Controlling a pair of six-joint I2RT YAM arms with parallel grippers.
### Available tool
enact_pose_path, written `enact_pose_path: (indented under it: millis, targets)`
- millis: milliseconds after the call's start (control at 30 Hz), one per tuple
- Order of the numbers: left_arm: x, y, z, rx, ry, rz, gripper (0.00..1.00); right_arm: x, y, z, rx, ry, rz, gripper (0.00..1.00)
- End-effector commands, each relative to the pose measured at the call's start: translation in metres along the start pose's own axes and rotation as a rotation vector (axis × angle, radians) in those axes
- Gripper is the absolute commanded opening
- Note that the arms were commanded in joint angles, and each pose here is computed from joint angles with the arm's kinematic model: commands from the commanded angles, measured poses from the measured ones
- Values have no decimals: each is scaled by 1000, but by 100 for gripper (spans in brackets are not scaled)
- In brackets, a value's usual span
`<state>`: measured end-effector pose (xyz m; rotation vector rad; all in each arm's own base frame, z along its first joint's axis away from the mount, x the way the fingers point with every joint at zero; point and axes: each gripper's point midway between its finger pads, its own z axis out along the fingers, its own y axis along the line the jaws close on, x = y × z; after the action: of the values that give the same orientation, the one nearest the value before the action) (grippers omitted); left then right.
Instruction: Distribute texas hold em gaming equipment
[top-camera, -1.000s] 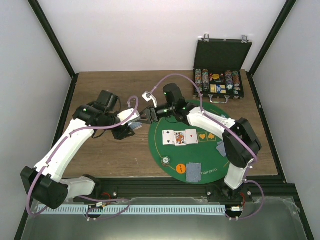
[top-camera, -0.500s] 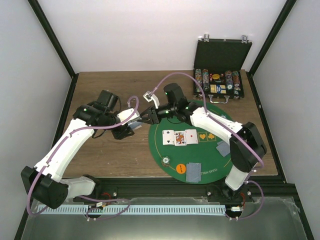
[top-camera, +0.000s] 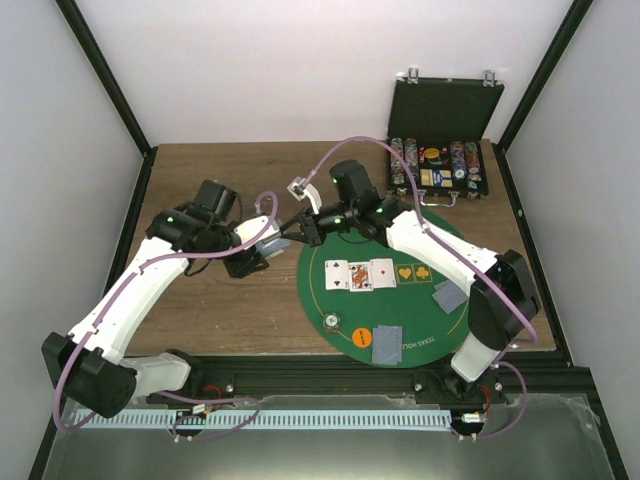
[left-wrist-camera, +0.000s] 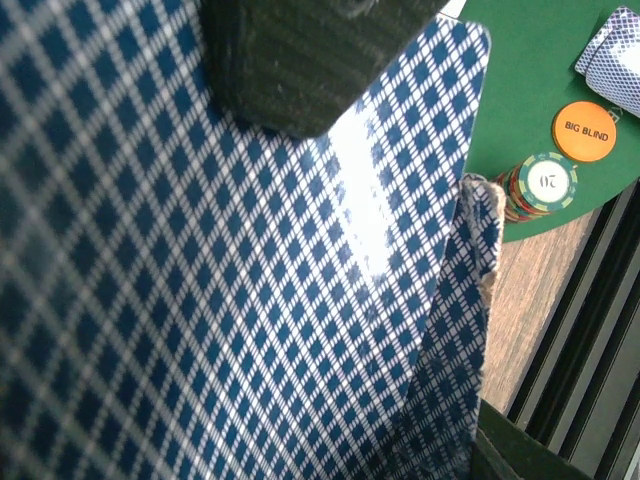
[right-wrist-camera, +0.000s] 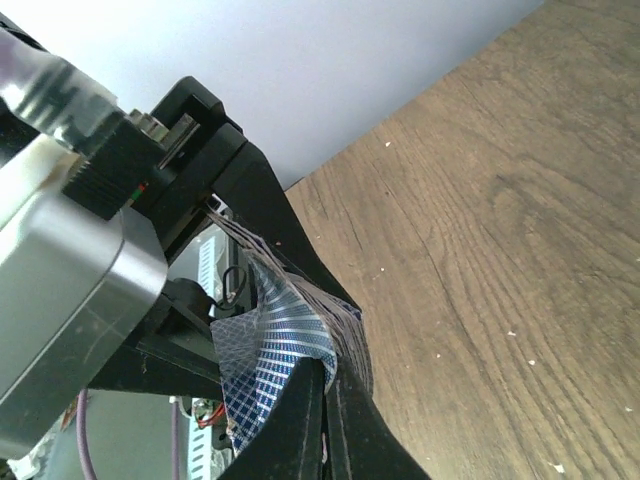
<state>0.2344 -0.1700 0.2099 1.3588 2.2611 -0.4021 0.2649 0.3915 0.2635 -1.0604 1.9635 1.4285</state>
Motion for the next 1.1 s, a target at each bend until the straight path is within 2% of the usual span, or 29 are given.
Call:
enact_pose_path:
  millis: [0, 233, 433, 667, 967, 1067]
  targets:
    - [-5, -2, -2, 11, -26, 6, 49, -16, 4, -20, 91, -10, -72, 1]
    - [-6, -2, -3, 8, -28, 7, 49, -23, 9, -47, 155, -25, -148, 1]
    - [-7, -2, -4, 9, -27, 6, 49, -24, 12, -53, 152, -19, -181, 1]
    - [-8, -1, -4, 8, -29, 6, 49, -21, 15, -38, 42, -24, -132, 1]
    - [-9, -2, -4, 6, -35, 11, 49, -15, 14, -15, -7, -4, -110, 2]
    - [-9, -2, -4, 7, -37, 13, 49, -13, 10, -13, -3, -1, -99, 7]
